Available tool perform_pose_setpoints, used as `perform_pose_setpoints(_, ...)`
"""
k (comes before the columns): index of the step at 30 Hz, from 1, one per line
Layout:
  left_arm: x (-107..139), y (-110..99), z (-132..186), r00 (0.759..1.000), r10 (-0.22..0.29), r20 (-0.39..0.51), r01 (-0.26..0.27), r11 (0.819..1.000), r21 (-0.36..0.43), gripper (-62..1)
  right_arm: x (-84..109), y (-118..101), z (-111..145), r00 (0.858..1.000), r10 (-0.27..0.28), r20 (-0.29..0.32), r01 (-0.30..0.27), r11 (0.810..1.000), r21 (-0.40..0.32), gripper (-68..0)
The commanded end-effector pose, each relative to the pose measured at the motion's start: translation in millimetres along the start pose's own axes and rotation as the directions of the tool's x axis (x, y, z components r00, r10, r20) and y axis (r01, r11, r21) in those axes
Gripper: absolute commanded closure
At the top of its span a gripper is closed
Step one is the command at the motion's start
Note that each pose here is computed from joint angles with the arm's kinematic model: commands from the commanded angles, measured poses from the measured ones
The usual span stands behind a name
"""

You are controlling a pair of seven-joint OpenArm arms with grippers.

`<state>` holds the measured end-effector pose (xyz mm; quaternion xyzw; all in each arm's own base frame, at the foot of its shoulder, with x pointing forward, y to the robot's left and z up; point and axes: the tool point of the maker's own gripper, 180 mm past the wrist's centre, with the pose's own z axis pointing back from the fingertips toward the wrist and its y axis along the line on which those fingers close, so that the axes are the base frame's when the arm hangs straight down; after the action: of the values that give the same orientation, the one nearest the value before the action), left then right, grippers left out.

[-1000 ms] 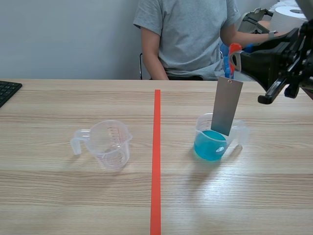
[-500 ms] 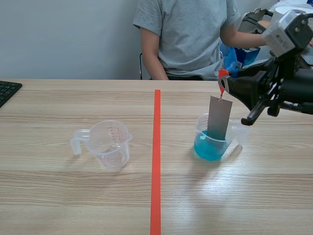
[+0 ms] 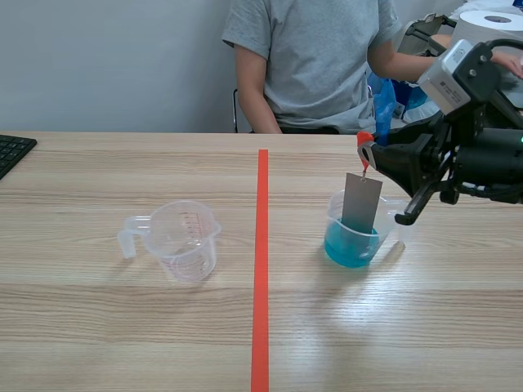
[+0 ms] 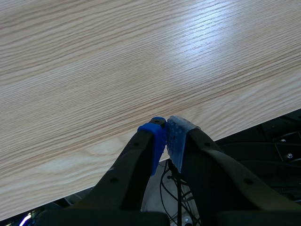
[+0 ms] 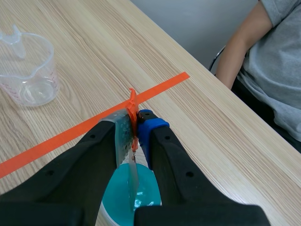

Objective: Do the redox reaction experiment.
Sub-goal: 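Hold the plate still in the solution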

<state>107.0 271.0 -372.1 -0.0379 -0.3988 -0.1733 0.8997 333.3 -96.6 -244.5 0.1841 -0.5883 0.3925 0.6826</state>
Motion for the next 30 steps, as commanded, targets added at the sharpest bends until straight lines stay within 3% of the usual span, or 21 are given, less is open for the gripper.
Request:
perform_pose_setpoints(1,6,-1,0,1.000,0.014,0.027,-0.014,1.000,0.003,-4.7,12.2,-11,2,0.999,0.017,0.037,-0.016,1.000,-0.012,-1.5)
perform_pose_setpoints(30,-7,-8,7,0.999,0.044,-0.002,-0.044,0.999,0.005,-4.7,6.6,-12,3,0.999,0.035,0.037,-0.034,0.999,-0.014,-1.5)
